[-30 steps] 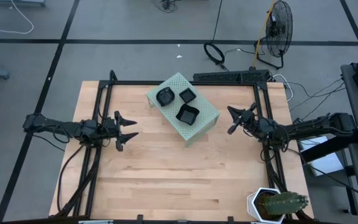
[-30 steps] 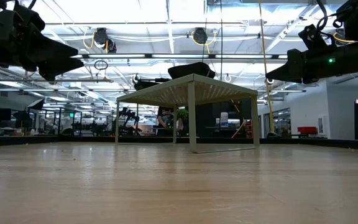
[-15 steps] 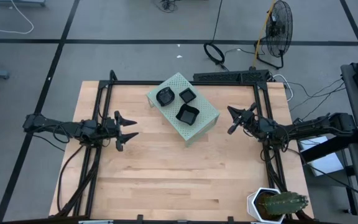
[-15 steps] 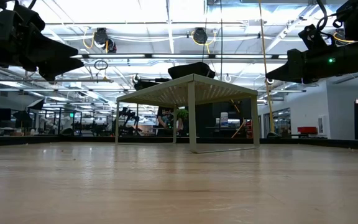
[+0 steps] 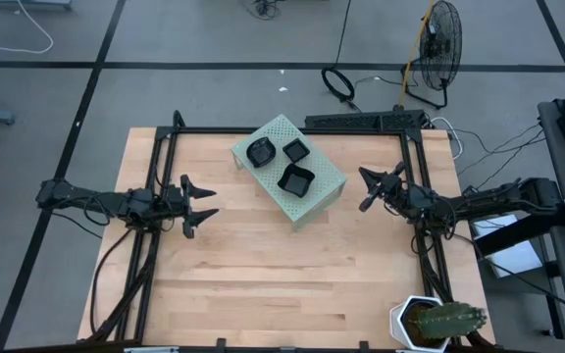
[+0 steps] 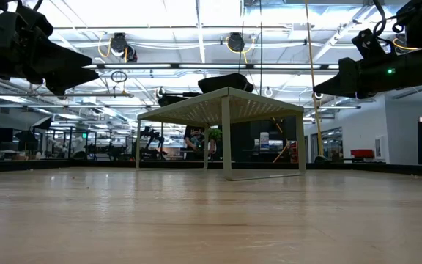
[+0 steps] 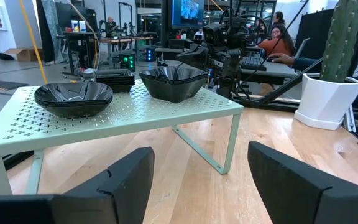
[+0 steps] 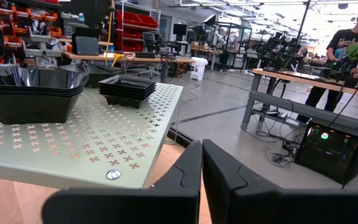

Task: Pick & Place Mini shaped plates
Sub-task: Return to Home Position

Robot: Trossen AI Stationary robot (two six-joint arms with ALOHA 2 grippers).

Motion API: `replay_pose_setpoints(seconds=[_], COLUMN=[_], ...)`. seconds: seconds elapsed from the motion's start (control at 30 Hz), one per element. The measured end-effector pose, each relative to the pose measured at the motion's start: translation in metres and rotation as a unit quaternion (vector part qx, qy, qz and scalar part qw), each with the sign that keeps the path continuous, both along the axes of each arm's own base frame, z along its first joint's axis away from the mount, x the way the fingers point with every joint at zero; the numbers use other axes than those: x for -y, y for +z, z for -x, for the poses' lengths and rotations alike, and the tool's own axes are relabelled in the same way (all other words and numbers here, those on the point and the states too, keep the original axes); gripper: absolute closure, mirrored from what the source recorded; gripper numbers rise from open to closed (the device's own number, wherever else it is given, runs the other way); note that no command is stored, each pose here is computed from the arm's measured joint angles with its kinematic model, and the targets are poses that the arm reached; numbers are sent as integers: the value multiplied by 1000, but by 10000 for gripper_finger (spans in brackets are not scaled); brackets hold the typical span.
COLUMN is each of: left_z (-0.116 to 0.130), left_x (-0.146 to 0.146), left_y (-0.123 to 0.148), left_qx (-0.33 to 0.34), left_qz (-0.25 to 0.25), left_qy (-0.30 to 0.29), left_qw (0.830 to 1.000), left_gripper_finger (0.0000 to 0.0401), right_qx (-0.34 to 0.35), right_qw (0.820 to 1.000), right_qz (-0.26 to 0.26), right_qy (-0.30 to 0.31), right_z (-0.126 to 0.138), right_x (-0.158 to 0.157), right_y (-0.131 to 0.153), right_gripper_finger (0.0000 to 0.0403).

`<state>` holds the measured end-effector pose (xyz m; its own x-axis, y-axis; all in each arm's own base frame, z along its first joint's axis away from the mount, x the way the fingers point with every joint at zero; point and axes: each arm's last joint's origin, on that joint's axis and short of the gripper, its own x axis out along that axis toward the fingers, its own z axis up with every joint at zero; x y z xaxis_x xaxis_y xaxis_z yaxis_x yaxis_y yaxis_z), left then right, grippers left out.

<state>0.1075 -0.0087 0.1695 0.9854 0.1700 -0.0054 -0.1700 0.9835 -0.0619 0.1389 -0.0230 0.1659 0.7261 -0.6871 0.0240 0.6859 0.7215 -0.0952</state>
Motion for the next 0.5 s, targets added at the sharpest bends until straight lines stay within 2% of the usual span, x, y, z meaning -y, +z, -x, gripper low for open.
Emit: replay_pose_setpoints(seconds=[0.17,0.5], left_z=[0,0], left_x=[0,0], left_y=[0,0], left_qx=[0,0], left_qz=[0,0], left_qy=[0,0], left_qw=[1000,1000], left_gripper_finger=[133,152], right_qx=[0,0], right_qw=[1000,1000], right_qz=[0,0], right_qy=[0,0], right_z=[0,0], right_x=[0,0], right_y=[0,0], right_gripper_finger=[399,399])
